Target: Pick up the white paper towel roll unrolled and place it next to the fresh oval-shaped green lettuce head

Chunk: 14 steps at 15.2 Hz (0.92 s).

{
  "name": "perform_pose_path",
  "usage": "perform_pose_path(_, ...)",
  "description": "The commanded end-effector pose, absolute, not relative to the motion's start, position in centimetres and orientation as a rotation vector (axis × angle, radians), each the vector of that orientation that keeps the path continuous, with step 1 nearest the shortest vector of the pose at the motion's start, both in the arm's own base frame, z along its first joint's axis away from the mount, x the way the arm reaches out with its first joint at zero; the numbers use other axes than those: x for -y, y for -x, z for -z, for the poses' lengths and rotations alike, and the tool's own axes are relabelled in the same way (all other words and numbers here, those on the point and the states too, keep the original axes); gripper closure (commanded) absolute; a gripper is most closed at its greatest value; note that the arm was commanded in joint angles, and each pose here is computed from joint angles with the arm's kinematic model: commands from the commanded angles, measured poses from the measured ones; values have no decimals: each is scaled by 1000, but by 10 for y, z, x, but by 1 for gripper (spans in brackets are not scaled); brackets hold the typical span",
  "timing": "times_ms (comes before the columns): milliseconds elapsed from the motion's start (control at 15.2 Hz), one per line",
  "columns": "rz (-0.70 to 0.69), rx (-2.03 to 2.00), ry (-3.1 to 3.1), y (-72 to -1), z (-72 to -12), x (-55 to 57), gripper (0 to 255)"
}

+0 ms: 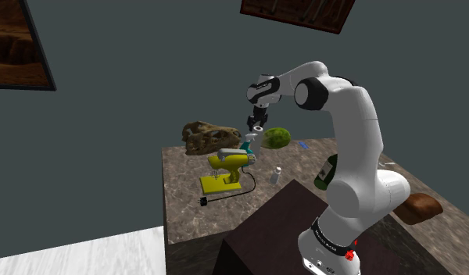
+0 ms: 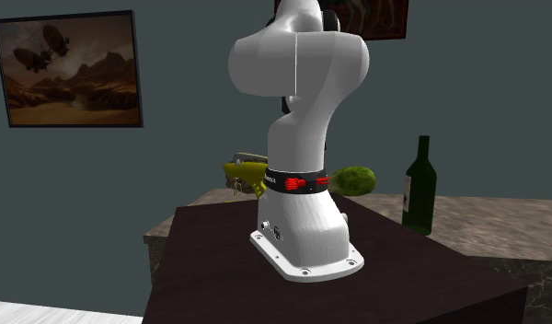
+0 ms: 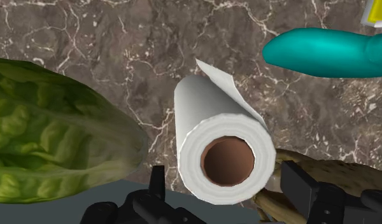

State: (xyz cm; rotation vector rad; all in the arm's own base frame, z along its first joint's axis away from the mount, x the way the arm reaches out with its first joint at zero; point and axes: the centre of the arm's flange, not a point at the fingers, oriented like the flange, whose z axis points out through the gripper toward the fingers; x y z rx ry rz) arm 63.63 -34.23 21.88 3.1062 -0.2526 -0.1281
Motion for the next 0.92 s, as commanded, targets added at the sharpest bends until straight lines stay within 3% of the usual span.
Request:
perform_pose_path(0, 128, 253, -3106, -636, -219, 342, 0)
perform_pose_path(198, 128, 253, -3106, -636, -219, 342, 0)
perform_pose_path(462, 128, 253, -3106, -640, -269, 342, 0)
perform_pose_path(858, 128, 253, -3106, -640, -269, 342, 0)
